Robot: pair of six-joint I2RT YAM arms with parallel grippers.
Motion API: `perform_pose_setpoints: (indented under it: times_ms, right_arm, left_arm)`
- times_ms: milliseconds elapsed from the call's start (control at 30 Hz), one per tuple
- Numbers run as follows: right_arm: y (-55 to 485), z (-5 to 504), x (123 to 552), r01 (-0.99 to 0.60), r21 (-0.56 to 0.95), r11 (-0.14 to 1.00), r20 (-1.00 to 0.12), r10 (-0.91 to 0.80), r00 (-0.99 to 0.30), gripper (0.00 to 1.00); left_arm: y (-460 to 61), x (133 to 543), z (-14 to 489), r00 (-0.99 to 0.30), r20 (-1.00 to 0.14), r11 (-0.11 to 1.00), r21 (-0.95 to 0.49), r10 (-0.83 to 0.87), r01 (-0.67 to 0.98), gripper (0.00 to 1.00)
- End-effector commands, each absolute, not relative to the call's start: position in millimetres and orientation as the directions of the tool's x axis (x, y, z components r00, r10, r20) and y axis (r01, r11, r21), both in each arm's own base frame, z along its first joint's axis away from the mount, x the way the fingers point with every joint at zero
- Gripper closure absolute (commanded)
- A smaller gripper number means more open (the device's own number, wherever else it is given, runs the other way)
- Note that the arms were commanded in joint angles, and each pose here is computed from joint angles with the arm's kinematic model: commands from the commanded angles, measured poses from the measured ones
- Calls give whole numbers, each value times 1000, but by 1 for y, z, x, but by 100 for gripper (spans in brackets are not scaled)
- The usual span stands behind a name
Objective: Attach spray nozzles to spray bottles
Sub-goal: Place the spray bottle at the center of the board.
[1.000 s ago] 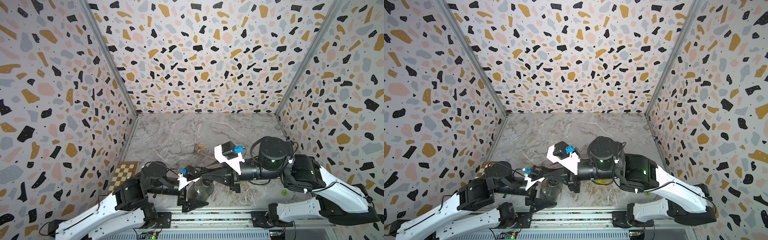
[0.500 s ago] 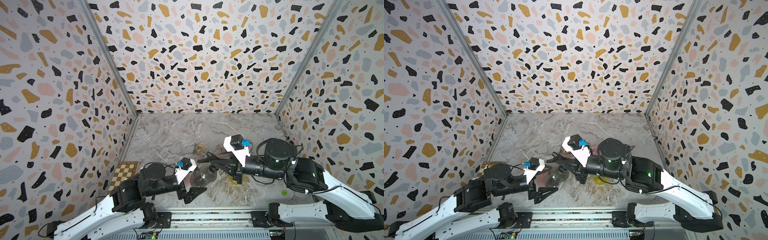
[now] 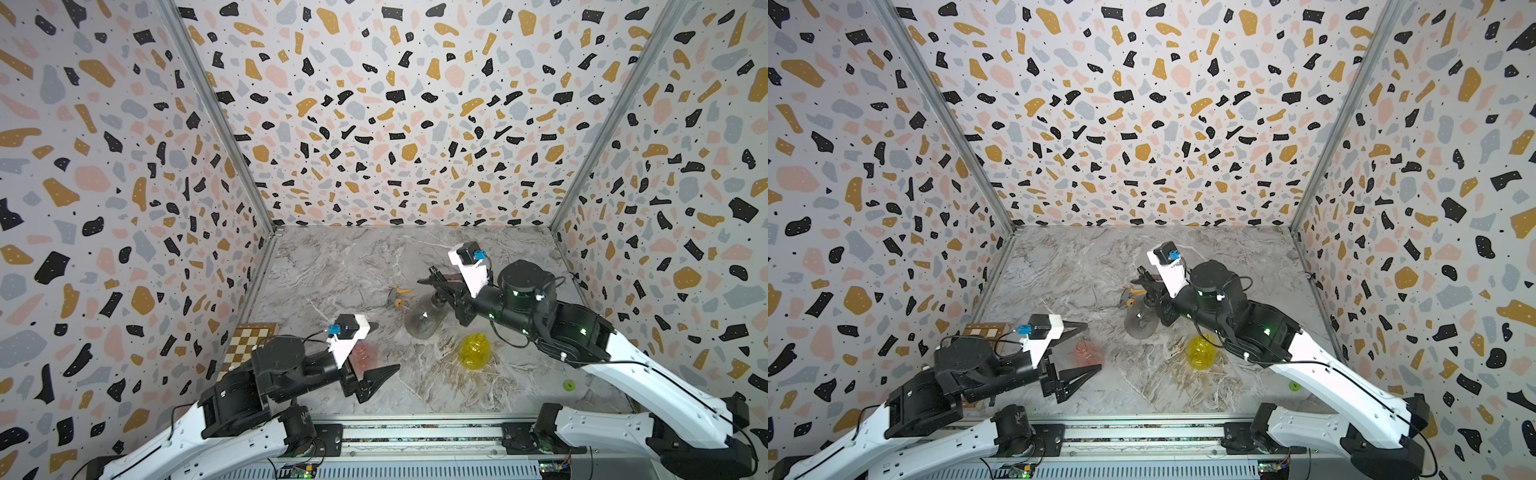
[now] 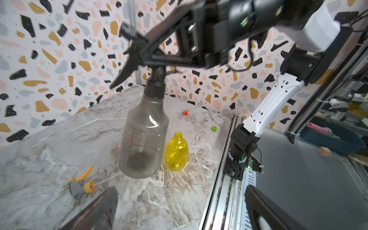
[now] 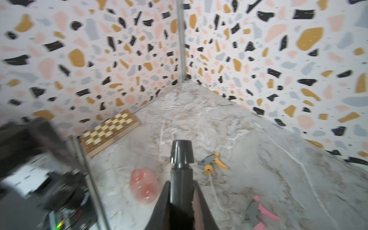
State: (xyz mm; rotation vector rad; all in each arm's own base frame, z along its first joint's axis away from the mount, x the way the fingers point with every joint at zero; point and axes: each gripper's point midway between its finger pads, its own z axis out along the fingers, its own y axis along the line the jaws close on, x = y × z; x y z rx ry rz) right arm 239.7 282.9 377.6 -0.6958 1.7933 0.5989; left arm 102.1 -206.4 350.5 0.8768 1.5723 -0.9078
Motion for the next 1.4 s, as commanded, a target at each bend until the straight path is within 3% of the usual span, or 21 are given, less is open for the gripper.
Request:
perform_pose_setpoints:
  times_ms: [0, 267, 433, 1167, 1300, 1367]
  right_arm:
    - [274, 358, 302, -596, 61, 801, -957, -123, -263, 100]
    - [267, 303, 403, -435, 39, 900, -938, -118, -327, 100]
    - [268, 274, 439, -428, 44, 903, -918, -132, -373, 100]
    - [299, 225, 490, -435, -67, 898, -865, -269, -423, 100]
    - [299, 225, 490, -433, -69, 899, -864, -271, -425, 70]
    - [299, 228, 491, -428, -69, 901, -866, -267, -422, 61]
  left_arm:
    - [-189, 105, 374, -84, -996, 486, -82, -17, 870, 1]
    - [-172, 100, 379, -63, -995, 502, -93, -76, 860, 1]
    - [-170, 95, 377, -73, -993, 483, -107, -87, 869, 1]
    - [-174, 98, 365, -79, -995, 490, -100, -63, 866, 1]
    - [-174, 99, 364, -80, -995, 491, -99, -60, 865, 1]
    - [-174, 99, 364, -80, -995, 492, -98, -59, 865, 1]
